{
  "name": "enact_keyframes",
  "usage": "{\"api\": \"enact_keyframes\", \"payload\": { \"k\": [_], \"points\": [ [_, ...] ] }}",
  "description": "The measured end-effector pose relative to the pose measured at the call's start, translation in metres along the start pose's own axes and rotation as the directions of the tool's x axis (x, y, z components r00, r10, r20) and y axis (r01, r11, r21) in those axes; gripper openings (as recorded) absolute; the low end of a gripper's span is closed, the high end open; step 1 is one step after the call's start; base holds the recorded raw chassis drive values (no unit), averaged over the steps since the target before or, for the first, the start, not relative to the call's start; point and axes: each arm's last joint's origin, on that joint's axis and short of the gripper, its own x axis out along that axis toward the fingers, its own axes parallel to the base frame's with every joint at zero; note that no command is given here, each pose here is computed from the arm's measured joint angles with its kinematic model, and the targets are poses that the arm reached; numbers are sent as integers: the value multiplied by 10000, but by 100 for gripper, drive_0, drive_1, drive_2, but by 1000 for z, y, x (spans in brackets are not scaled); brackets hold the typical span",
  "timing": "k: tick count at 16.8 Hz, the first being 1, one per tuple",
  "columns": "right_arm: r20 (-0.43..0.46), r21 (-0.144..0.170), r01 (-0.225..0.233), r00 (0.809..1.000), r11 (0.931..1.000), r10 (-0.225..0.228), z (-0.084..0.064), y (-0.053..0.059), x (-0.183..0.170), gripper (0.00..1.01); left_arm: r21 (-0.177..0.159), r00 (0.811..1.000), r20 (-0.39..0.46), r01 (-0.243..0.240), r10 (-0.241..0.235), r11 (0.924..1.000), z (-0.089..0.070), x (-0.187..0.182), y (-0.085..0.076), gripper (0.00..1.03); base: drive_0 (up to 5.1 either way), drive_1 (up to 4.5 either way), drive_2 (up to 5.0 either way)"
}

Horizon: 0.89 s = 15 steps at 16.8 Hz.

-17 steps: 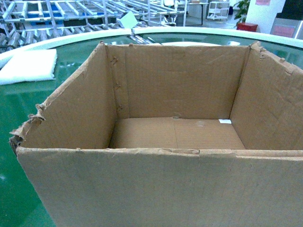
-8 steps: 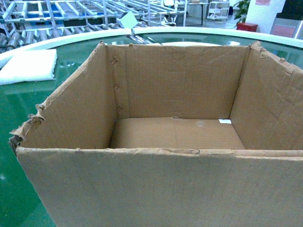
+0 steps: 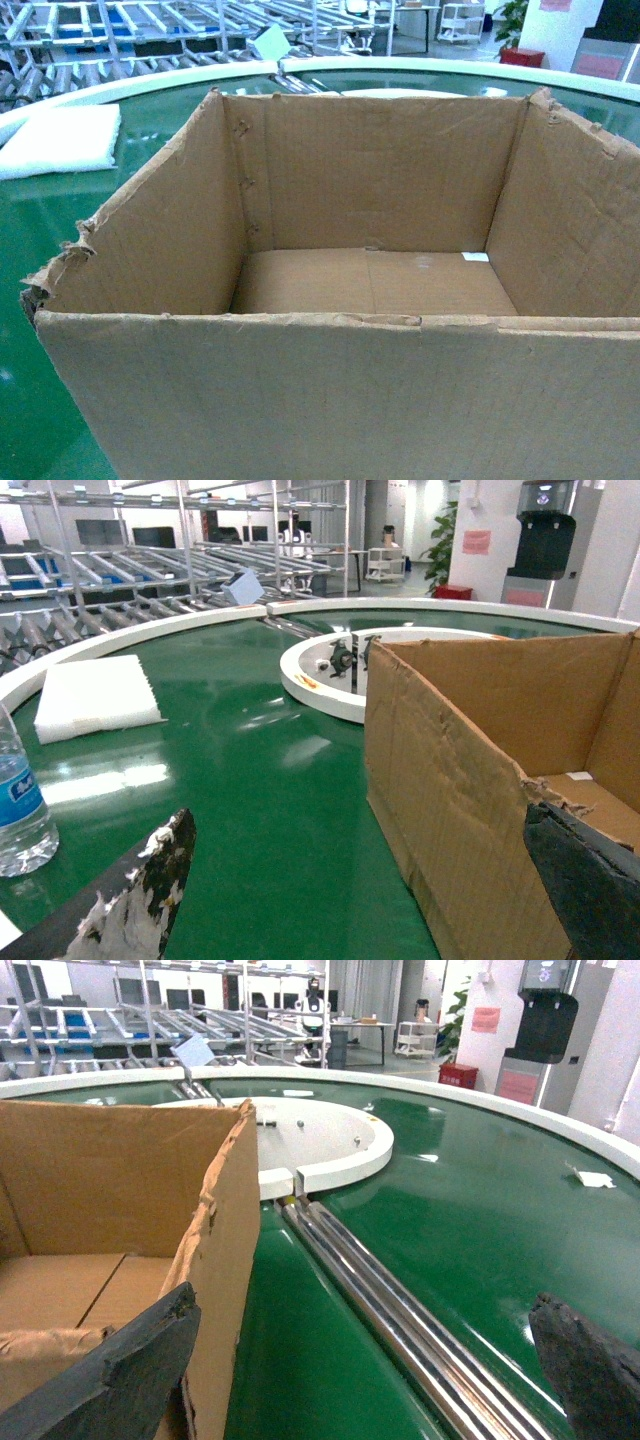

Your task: Sort boxes to right shelf from conveyor

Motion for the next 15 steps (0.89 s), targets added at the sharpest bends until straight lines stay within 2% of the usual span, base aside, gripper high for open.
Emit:
{"api": "enact_keyframes", "payload": {
  "k": [1,2,4,5,6,7,9,10,11,12,14,15],
  "points": [
    [102,-18,-20,9999,10000,20,3,-1,5,98,3,9999,113,119,-119,9999,7,6,0,98,0,0,0],
    [207,-77,-282,9994,9996,284,10,0,10,98,-77,9985,381,384,-381,9992,21,13,-2,98,0,0,0],
    [533,-284,-883,9945,9957,897,45,8,28,98,-129,9901,1047,948,-930,9954,62,34,-9,98,0,0,0],
    [410,-374,-1213,9916,9919,1228,57,14,38,98,-98,9878,849,1321,-1308,9912,77,48,-17,98,0,0,0],
    [238,-554,-1743,9841,9831,1759,67,23,53,98,-135,9884,358,1480,-1474,9889,83,62,-22,98,0,0,0],
    [-131,-597,-2148,9766,9748,2144,77,32,70,98,-157,9876,-39,1571,-1572,9875,90,78,-28,98,0,0,0],
    [-1071,-716,-2285,9695,9709,2203,90,40,107,98,-393,9822,-656,1736,-1759,9840,100,109,-34,98,0,0,0],
    [-1855,-727,-2517,9542,9651,2348,93,45,127,98,-492,9800,-1025,1661,-1705,9849,106,128,-35,98,0,0,0],
    [-2502,-683,-2757,9351,9588,2510,95,49,148,98,-452,9768,-1388,1586,-1634,9863,107,145,-37,98,0,0,0],
    [-3051,-646,-2808,9192,9576,2489,95,51,165,98,-486,9665,-1936,1623,-1687,9855,103,158,-39,98,0,0,0],
    [-3895,-724,-2904,8889,9542,2410,84,52,188,98,-849,9281,-3256,1618,-1808,9832,89,177,-44,98,0,0,0],
    [-4327,-678,-2879,8712,9552,2319,75,51,192,98,-1200,9018,-3870,1573,-1921,9802,83,180,-47,98,0,0,0]
  ]
}}
